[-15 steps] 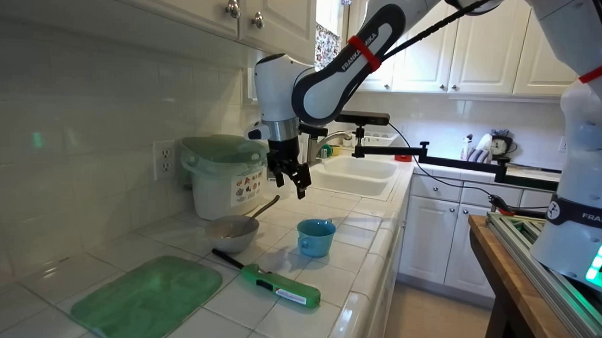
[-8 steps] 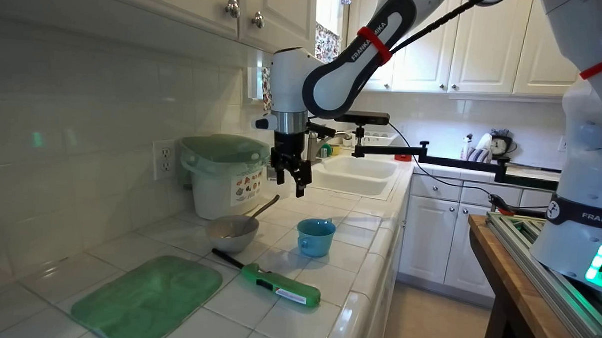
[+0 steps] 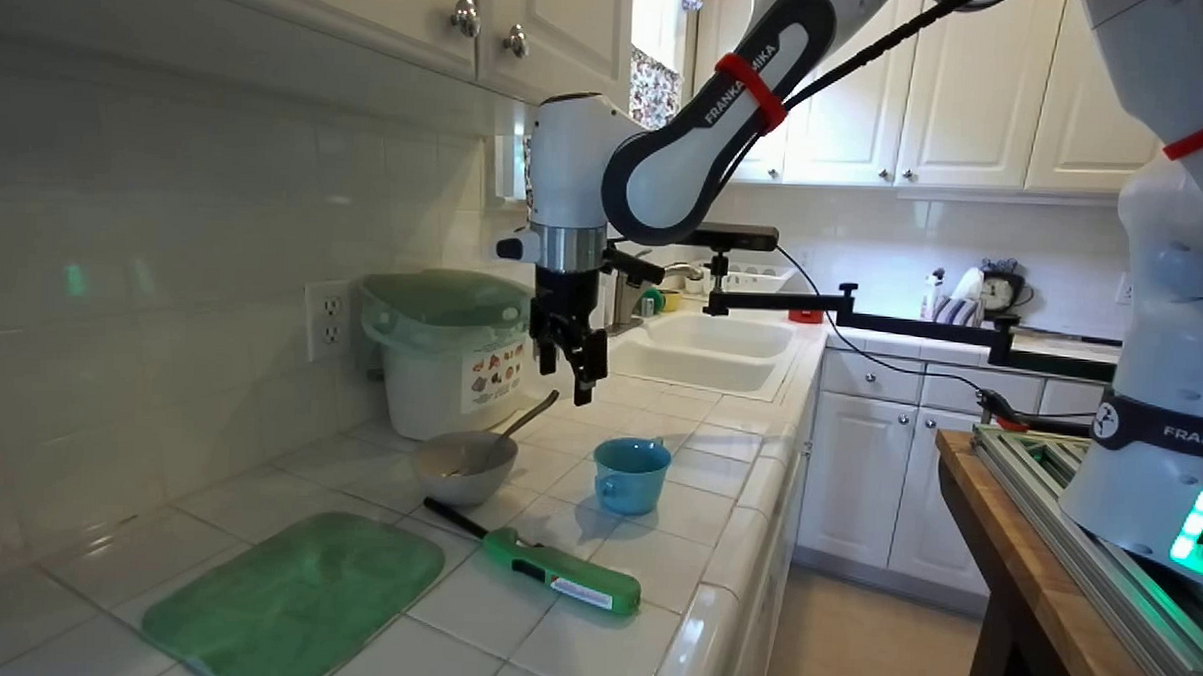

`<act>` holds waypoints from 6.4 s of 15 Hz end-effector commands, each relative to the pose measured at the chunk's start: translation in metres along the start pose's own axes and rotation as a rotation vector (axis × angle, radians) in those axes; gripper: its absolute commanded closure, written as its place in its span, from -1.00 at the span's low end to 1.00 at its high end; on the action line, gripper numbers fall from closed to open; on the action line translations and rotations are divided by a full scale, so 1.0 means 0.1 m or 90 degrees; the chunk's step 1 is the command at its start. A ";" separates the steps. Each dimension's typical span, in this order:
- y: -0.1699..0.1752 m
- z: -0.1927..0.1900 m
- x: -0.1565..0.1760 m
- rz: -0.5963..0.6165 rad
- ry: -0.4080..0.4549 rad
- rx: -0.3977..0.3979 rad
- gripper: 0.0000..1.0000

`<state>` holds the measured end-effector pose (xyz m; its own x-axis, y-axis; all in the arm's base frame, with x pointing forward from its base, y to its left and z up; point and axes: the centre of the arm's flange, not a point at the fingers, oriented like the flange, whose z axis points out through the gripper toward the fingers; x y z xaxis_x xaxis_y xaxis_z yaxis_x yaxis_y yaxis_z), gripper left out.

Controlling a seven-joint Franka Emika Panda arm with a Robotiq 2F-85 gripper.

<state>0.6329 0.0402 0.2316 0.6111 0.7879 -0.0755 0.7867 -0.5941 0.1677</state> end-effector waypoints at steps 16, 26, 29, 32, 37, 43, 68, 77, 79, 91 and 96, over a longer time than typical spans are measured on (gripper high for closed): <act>0.20 0.04 0.42 0.011 -0.047 -0.084 -1.00; 0.44 0.29 0.51 -0.047 -0.072 -0.056 -1.00; 0.51 0.38 0.50 -0.057 -0.073 -0.048 -1.00; 0.53 0.44 0.50 -0.062 -0.077 -0.033 -1.00; 0.52 0.43 0.49 -0.067 -0.087 -0.015 -0.72; 0.53 0.48 0.50 -0.071 -0.084 -0.007 0.27; 0.35 0.33 0.43 -0.065 -0.093 -0.024 0.97; 0.33 0.35 0.34 -0.061 -0.104 -0.017 0.97; 0.33 0.35 0.35 -0.060 -0.105 -0.018 0.97; 0.30 0.28 0.40 -0.044 -0.098 -0.034 -0.94; 0.17 0.12 0.39 -0.055 -0.067 -0.011 -1.00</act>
<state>0.6914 0.0582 0.2076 0.5511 0.8038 -0.2239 0.8335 -0.5175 0.1938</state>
